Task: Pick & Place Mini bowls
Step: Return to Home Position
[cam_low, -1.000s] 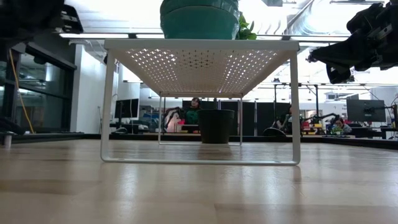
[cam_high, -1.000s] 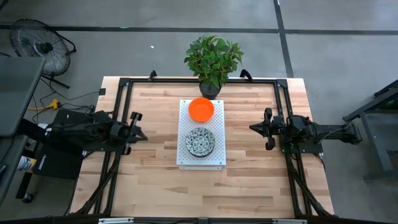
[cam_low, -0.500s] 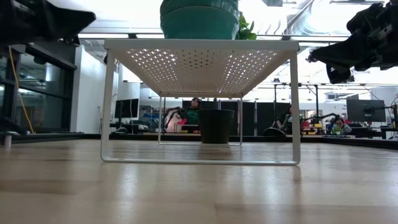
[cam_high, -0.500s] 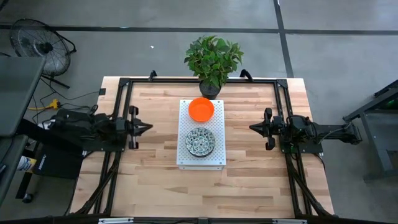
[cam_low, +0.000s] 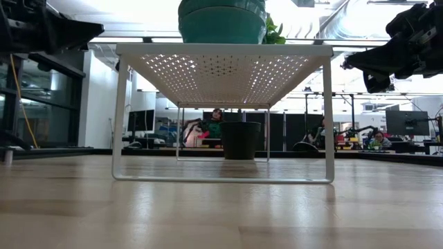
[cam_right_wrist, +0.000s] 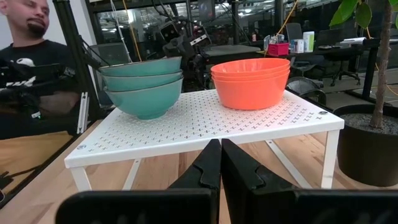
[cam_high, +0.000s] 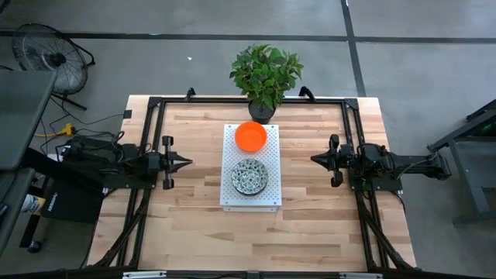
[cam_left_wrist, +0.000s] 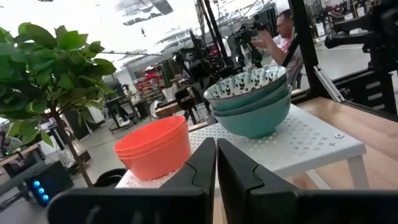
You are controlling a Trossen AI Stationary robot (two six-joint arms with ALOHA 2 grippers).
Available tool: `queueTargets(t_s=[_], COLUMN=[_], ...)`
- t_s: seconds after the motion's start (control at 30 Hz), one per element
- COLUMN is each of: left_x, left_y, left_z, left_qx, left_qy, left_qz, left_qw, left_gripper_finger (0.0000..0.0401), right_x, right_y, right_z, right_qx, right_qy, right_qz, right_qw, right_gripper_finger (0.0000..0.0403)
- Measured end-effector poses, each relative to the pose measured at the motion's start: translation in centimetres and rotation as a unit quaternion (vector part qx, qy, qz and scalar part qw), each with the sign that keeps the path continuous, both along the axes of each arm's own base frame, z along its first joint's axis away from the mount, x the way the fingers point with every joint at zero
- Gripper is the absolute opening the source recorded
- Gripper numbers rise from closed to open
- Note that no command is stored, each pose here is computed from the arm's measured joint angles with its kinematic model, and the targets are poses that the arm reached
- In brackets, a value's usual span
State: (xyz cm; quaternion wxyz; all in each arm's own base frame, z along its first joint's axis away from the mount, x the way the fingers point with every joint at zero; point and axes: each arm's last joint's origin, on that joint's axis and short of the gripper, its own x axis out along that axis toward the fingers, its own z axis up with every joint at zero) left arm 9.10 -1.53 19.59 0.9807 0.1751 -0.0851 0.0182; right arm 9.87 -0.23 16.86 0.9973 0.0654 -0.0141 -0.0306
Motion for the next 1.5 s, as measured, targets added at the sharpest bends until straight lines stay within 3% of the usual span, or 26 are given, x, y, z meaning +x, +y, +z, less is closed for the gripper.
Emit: queueTargets(t_s=[1.5], left_x=[0.04], left_y=[-0.01], left_z=[-0.3], left_qx=[0.004], left_qy=[0.016], left_qz=[-0.001], left_qw=[1.0], left_gripper_finger=[0.0009], right_x=[0.0], right_y=[0.0], right_z=[0.0], right_qx=[0.0], right_qy=[0.0], right_qz=[0.0], right_qw=[1.0], right_gripper_finger=[0.0])
